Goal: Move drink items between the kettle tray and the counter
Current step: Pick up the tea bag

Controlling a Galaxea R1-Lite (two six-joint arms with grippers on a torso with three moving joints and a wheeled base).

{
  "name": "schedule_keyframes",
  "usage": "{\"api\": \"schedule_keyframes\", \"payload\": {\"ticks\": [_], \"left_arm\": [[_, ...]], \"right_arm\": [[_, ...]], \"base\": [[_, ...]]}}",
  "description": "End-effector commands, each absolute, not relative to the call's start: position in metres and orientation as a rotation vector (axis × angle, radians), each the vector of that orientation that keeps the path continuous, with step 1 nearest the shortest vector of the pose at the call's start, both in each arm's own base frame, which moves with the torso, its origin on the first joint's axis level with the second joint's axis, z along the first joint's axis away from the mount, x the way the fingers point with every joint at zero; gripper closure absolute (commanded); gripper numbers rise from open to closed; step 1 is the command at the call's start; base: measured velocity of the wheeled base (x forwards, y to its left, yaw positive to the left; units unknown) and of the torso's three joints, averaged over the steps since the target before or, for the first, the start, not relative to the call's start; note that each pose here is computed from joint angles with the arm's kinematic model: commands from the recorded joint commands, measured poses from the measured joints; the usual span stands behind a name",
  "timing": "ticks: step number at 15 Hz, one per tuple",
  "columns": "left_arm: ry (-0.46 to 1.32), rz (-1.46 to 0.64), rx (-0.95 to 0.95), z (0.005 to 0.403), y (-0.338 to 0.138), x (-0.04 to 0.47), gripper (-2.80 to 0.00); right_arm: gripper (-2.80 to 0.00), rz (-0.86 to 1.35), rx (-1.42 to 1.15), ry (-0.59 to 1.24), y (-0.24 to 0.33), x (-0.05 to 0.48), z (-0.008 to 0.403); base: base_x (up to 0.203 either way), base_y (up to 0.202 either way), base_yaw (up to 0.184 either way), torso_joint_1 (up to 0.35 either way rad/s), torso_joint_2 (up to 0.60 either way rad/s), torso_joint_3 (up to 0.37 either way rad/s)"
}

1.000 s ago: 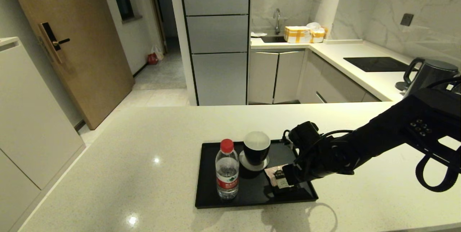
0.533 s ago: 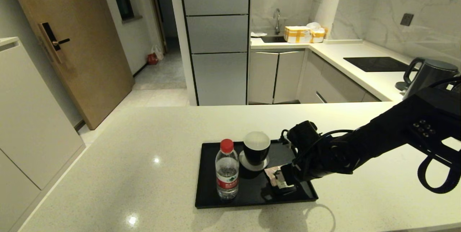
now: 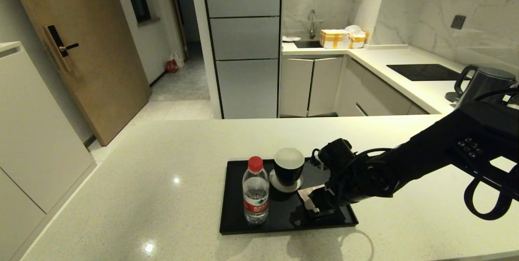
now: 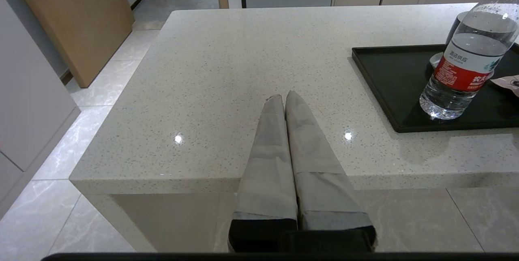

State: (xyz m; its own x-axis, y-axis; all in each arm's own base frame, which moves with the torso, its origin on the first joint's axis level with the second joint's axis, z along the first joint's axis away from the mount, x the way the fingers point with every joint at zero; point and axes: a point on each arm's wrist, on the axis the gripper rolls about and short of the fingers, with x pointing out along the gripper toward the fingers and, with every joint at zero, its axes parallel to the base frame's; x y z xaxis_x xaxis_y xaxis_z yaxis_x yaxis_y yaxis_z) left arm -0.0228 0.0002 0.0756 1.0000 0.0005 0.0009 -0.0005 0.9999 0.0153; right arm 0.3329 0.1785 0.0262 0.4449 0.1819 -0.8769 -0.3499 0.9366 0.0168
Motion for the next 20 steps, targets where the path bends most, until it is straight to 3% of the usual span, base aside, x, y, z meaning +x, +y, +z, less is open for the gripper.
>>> {"api": "schedule_keyframes", "payload": {"ticks": [1,10,11,20], "left_arm": [[-0.002,0.002,0.015,0.075,0.0,-0.023,0.0],[-0.003,0.002,0.015,0.076,0.0,-0.023,0.0],[-0.002,0.002,0.015,0.075,0.0,-0.023,0.0],[-0.002,0.002,0.015,0.075,0.0,-0.023,0.0]], "right_arm": [[-2.8,0.333,-0.183,1.069,0.18,0.334,0.022],[-2.8,0.34,-0.195,1.073,0.183,0.338,0.016],[0.0,0.342,-0.199,1.073,0.184,0.337,0.016],[0.0,0.336,-0.212,1.072,0.184,0.336,0.015]], "base": [[0.0,0.0,0.0,0.0,0.0,0.0],[0.0,0.0,0.0,0.0,0.0,0.0],[0.0,0.0,0.0,0.0,0.0,0.0],[0.0,0.0,0.0,0.0,0.0,0.0]]}}
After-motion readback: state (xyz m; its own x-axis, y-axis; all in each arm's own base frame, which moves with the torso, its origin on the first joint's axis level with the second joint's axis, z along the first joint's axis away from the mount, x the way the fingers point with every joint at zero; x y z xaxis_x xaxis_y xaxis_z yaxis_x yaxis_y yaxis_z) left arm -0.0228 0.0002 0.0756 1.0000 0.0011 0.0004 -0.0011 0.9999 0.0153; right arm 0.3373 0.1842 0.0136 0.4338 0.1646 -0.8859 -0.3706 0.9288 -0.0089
